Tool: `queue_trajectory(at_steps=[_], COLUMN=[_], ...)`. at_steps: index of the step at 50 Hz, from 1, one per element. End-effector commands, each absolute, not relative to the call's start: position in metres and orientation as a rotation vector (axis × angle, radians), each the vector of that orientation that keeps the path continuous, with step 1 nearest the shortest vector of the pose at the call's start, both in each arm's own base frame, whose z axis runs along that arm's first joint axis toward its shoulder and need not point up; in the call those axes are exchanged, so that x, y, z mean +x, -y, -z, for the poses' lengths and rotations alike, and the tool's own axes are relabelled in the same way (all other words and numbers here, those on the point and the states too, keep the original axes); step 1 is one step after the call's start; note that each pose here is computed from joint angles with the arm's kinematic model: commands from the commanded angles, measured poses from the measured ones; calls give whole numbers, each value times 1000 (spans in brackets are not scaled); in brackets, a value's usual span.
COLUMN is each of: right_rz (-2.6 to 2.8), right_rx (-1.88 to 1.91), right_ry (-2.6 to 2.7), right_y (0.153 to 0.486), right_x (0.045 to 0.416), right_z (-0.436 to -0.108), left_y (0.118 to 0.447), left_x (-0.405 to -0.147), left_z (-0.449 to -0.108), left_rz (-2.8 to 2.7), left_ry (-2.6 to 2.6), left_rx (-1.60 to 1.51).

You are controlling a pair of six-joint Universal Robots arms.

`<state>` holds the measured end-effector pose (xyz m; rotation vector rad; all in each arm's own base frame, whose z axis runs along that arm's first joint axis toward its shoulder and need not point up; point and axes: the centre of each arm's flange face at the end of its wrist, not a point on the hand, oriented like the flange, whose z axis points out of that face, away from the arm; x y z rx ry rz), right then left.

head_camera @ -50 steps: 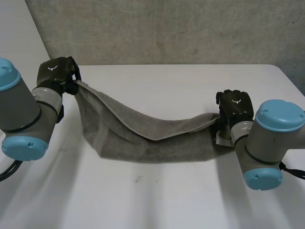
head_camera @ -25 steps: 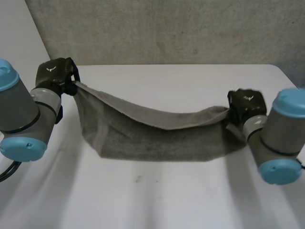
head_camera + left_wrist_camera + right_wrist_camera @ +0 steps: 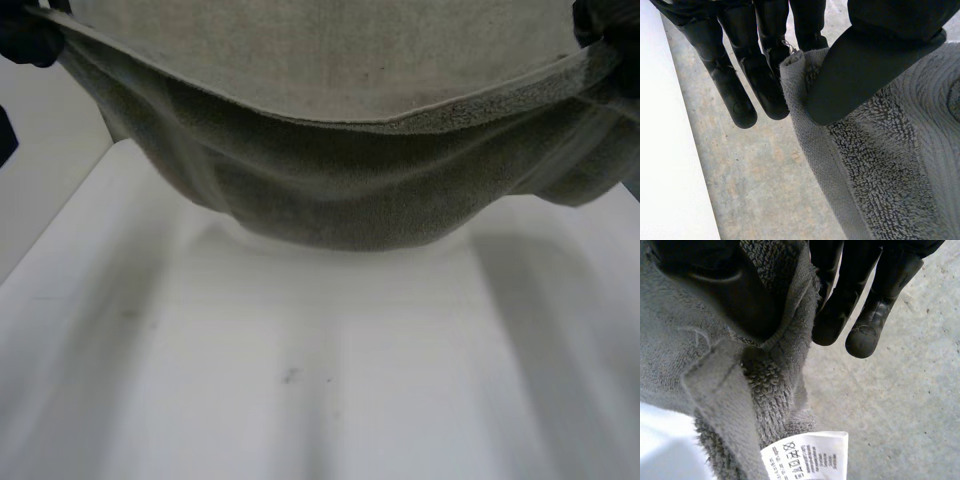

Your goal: Fold the towel.

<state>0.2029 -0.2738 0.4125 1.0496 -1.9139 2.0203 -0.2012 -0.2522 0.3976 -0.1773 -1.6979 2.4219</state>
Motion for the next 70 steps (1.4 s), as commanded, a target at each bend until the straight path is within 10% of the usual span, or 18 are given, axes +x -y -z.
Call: queue_trajectory(at_steps=[1,16,25,35,57,70], right_rz=[-2028,-1653,-2050,-2335,-1438,-1737], right_rx=[1157,1450,1264,1119,1931,1470], right_ry=[1983,2280,1752,1547,2027,2300], right_y=[266,341,399,395,334,349], right_x=[192,209,251,256,247,234], right_z=[-423,-299,-329,-380,-146,-155], left_y=[243,338,394,378,334,329], left_x=[-201,-240,-259,-250,-213,-212], left_z=[-395,-286,-347,-413,-196,-192], left_rz=[-2367,-2132,-2408,-2536,-2010,-2001], left_ry=[1751,2094,1785,1531,2240,2245], left_rx=[-220,-440,-390,-224,-350,-350])
